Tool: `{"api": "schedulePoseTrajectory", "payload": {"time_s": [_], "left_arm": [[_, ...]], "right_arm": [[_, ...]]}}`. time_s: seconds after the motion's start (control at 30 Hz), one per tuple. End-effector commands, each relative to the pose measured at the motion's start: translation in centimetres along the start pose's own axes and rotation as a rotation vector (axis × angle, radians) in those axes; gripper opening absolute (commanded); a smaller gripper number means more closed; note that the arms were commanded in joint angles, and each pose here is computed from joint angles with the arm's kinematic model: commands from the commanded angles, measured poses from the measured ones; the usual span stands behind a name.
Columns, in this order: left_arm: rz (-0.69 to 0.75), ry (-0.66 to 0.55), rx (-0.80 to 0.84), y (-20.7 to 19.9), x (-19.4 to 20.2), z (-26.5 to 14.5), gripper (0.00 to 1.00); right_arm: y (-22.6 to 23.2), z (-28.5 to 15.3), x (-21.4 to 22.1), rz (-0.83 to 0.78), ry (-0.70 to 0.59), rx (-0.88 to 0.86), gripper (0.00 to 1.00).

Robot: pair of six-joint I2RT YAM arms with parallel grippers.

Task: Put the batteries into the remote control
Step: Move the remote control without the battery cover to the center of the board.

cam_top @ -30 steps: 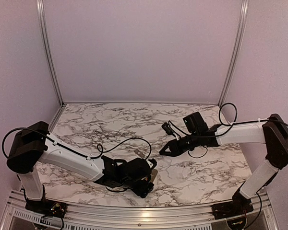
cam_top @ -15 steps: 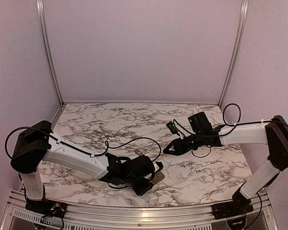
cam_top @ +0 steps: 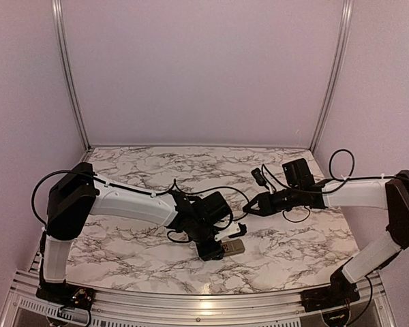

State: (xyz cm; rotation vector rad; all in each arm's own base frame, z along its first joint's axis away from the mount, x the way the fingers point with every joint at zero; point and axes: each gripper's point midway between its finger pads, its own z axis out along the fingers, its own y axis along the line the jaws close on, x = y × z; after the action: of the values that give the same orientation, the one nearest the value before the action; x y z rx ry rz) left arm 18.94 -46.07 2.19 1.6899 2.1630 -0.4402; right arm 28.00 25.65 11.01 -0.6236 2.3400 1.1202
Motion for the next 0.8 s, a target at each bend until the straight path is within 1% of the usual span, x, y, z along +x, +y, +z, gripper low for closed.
{"api": "schedulePoseTrajectory", "payload": {"time_s": [0.0, 0.13, 0.23, 0.33, 0.43, 0.47, 0.5, 0.53, 0.63, 0.73, 0.77], "left_arm": [[0.084, 0.006, -0.033, 1.9, -1.0, 1.8, 0.54], [0.108, 0.017, -0.017, 2.4, -1.1, 1.8, 0.59], [0.095, -0.004, -0.026, 3.1, -1.4, 0.7, 0.67], [0.072, -0.061, -0.028, 3.3, -2.7, -1.2, 0.77], [0.042, -0.148, -0.048, 3.5, -4.7, -4.3, 0.86], [0.029, -0.181, -0.060, 3.7, -5.2, -5.5, 0.91], [0.007, -0.217, -0.075, 4.1, -5.7, -6.7, 0.97], [-0.015, -0.253, -0.086, 4.5, -6.0, -7.9, 0.99], [-0.123, -0.362, -0.160, 7.0, -6.1, -11.9, 0.99], [-0.278, -0.479, -0.248, 10.3, -4.8, -16.0, 0.99], [-0.362, -0.540, -0.267, 11.4, -4.4, -17.4, 0.99]], "right_arm": [[-0.2, -1.0, -0.9, 0.005, -0.044, -0.001, 0.26], [-0.1, -1.0, -1.0, 0.002, -0.043, -0.001, 0.26], [-0.1, -1.0, -1.0, -0.001, -0.041, -0.003, 0.29], [0.0, -1.0, -1.3, -0.009, -0.045, -0.009, 0.34], [-0.1, -0.9, -1.8, -0.024, -0.050, -0.005, 0.40], [-0.1, -0.8, -2.1, -0.031, -0.051, -0.002, 0.44], [-0.1, -0.7, -2.3, -0.042, -0.050, 0.010, 0.45], [-0.2, -0.6, -2.7, -0.058, -0.049, 0.027, 0.46], [-0.2, 0.2, -3.9, -0.114, -0.039, 0.081, 0.47], [0.3, 1.8, -4.6, -0.182, -0.001, 0.112, 0.46], [0.5, 2.4, -4.7, -0.205, 0.017, 0.121, 0.45]]}}
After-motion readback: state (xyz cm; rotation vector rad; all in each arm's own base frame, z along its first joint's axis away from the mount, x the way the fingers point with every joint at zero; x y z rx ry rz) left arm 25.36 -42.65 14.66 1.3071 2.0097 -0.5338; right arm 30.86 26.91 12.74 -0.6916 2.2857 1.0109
